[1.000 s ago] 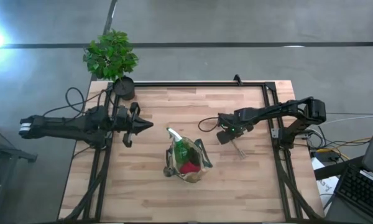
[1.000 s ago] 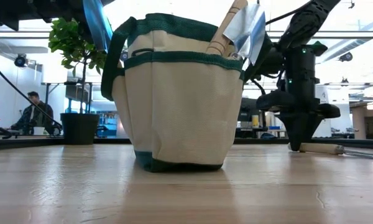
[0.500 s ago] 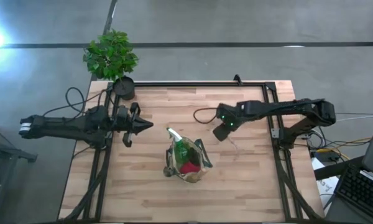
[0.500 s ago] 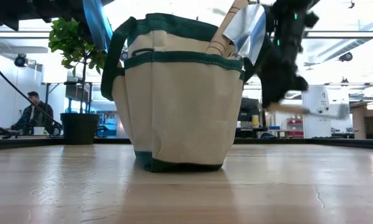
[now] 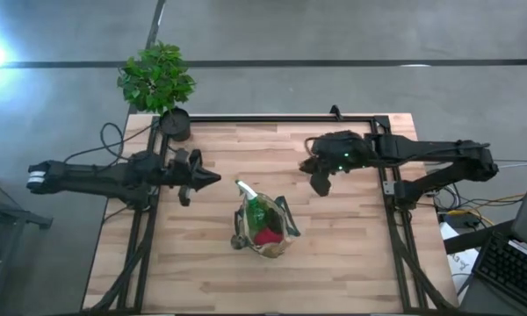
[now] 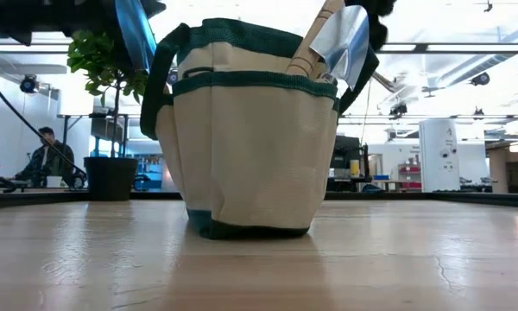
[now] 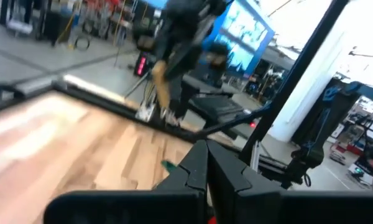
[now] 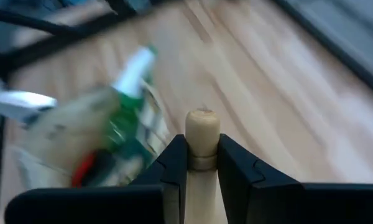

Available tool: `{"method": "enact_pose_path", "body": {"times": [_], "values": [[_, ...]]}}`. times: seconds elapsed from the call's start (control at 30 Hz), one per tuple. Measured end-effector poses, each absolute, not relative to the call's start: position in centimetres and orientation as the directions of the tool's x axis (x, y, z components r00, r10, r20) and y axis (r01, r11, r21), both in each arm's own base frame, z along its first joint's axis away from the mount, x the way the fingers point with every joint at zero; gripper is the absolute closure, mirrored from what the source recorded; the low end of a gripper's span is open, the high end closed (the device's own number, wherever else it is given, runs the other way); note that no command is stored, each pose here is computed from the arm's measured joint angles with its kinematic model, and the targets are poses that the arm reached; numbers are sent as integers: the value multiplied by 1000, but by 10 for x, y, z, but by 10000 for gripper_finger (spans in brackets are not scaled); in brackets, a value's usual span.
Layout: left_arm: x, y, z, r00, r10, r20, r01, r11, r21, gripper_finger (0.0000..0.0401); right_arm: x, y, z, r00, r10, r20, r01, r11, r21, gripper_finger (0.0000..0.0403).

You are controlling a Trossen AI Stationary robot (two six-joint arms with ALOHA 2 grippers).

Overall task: Pick & Place Garden tools in Gardening bag
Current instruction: Put the hand rake into the gardening bag

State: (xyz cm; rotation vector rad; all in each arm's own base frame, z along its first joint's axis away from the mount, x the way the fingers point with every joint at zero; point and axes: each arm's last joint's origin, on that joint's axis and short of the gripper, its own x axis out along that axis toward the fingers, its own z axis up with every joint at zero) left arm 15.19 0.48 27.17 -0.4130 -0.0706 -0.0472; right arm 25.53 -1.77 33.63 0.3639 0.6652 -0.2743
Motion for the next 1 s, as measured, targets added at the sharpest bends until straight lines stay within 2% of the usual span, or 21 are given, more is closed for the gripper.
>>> {"method": "enact_pose_path", "body": {"times": [0.13,0.33,0.6,0.83,1.0], "values": [[169,5,263,999,-32,35,44,902,-430,383,260,-9,352,860,-109,-498,229,955,187,354],[195,6,264,995,-74,74,98,901,-423,334,267,-6,366,933,-93,-348,140,984,110,354],[228,6,279,993,-105,58,120,887,-446,272,270,10,378,971,22,-237,-57,988,-142,354],[256,6,289,986,-162,45,164,864,-477,264,268,31,379,970,22,-240,-138,867,-479,354],[275,6,295,981,-187,42,182,840,-511,263,268,45,373,962,-102,-253,-117,684,-720,354]]}}
